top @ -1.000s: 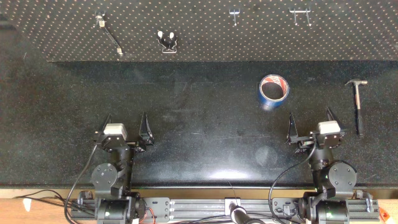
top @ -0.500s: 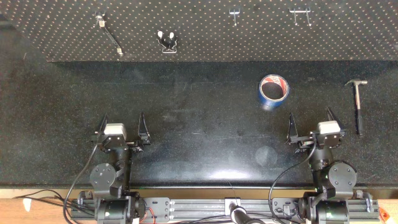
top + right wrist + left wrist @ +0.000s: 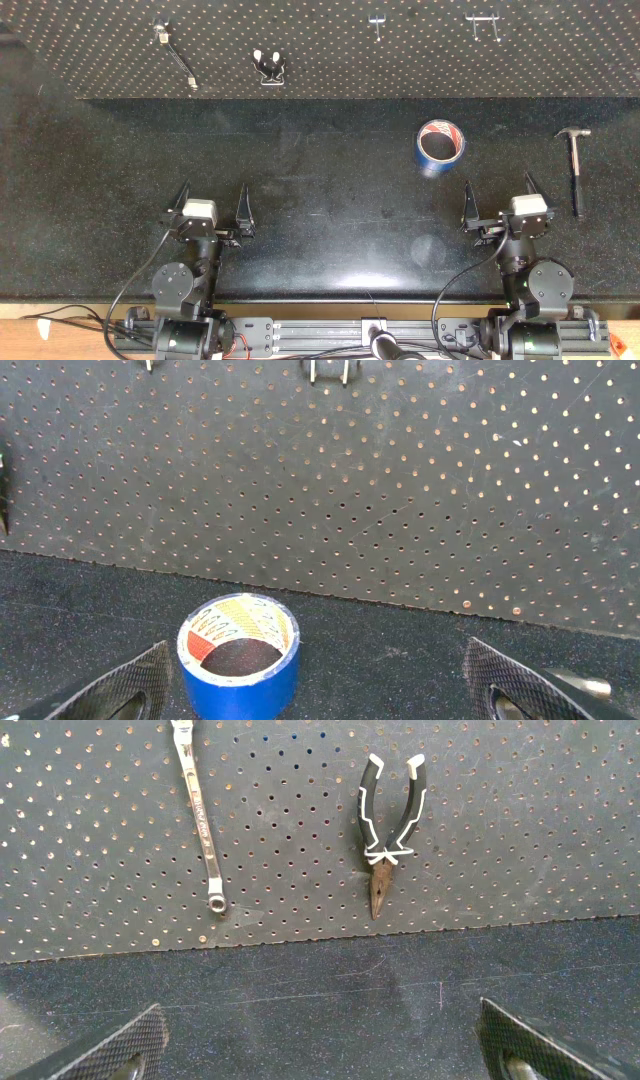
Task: Place Tools Onto Pegboard
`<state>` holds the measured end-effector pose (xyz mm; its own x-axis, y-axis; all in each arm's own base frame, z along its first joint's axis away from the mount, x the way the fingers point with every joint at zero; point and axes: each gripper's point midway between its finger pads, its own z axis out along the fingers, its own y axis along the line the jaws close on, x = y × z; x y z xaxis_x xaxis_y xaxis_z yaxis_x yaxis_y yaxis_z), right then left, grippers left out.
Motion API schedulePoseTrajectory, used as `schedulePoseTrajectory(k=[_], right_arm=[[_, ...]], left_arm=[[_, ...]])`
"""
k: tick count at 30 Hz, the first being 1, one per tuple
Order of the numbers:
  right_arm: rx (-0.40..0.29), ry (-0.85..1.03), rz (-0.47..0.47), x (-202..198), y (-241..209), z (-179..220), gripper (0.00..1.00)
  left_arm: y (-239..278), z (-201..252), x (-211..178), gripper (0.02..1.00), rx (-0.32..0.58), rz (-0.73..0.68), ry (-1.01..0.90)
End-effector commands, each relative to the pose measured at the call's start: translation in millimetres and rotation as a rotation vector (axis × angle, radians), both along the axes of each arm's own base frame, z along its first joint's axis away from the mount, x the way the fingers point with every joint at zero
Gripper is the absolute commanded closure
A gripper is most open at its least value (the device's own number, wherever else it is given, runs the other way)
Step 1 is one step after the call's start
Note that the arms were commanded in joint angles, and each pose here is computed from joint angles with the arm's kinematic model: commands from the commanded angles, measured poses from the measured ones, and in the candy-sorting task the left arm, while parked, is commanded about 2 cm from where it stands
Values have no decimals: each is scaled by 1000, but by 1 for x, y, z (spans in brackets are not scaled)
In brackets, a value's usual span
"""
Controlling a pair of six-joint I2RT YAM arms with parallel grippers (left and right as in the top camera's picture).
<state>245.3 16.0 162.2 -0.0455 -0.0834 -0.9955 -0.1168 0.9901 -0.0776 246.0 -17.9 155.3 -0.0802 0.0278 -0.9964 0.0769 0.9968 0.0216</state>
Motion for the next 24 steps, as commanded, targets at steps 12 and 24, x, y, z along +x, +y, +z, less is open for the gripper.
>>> schedulePoseTrajectory(k=[12, 24], right_arm=[[273, 256, 81, 38, 31, 85, 58], [86, 767, 14, 73, 65, 30, 53]], left_arm=[[-2, 0, -1, 23, 9, -8, -3], [-2, 0, -1, 23, 9, -8, -3]])
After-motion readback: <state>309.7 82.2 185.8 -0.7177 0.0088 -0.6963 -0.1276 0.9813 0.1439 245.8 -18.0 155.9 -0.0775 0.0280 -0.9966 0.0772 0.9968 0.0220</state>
